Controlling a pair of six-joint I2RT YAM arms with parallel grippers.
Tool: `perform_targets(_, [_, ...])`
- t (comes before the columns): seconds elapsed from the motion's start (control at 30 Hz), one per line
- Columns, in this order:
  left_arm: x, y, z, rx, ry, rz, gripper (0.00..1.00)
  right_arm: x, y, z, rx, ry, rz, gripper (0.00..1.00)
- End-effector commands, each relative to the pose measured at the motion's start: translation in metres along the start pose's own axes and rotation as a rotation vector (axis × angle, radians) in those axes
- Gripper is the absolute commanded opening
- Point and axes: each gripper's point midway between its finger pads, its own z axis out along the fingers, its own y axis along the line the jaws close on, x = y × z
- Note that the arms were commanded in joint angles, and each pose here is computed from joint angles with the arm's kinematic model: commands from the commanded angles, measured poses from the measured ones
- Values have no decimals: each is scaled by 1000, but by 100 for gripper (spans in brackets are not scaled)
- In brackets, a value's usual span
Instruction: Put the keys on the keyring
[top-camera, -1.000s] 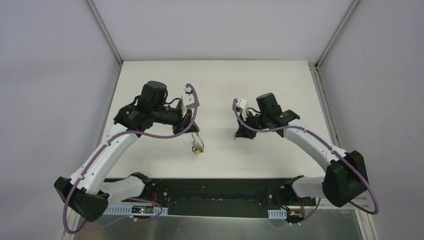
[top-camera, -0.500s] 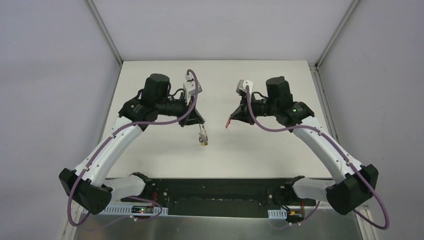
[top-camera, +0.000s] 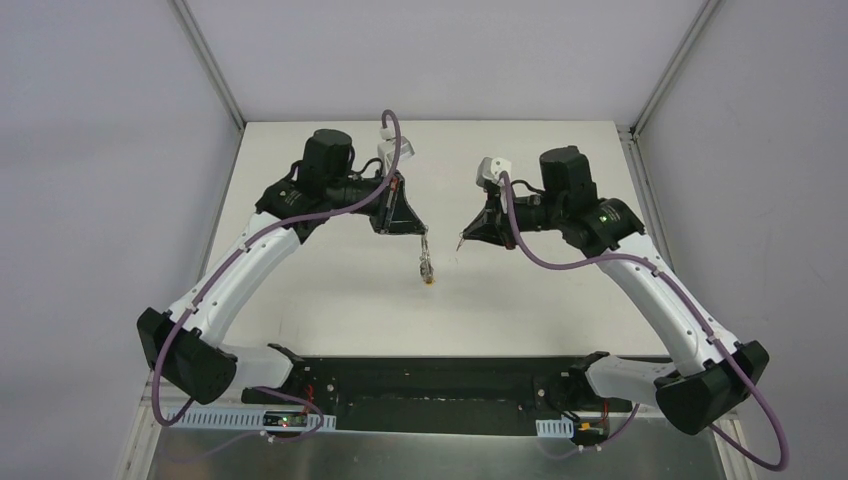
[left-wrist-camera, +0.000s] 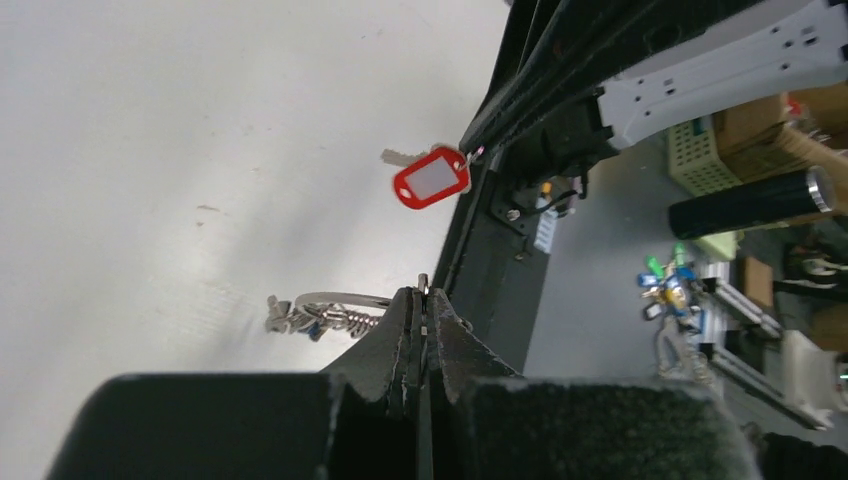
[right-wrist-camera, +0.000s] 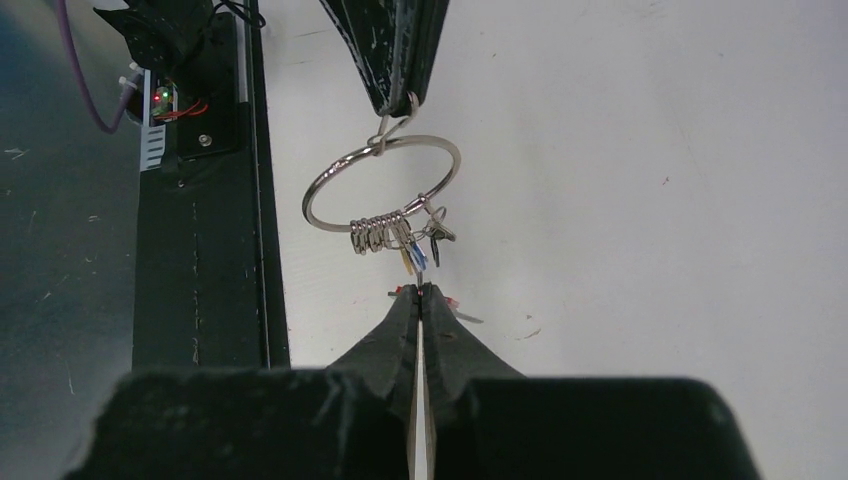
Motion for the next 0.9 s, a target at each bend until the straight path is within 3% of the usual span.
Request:
perform_targets(0.0, [-33,-31,5,177,-63,-116,0,-18,19,-12,-46,-42,-69,0])
perform_targets(0.4, [-27,-61,25,292,-22,-212,0,-12,38,-14,-80,-75,-109,0])
perform_targets(0.87, [-14,-68,40,352,-22,-263,0,-15,46,-12,-112,-111,-140,0])
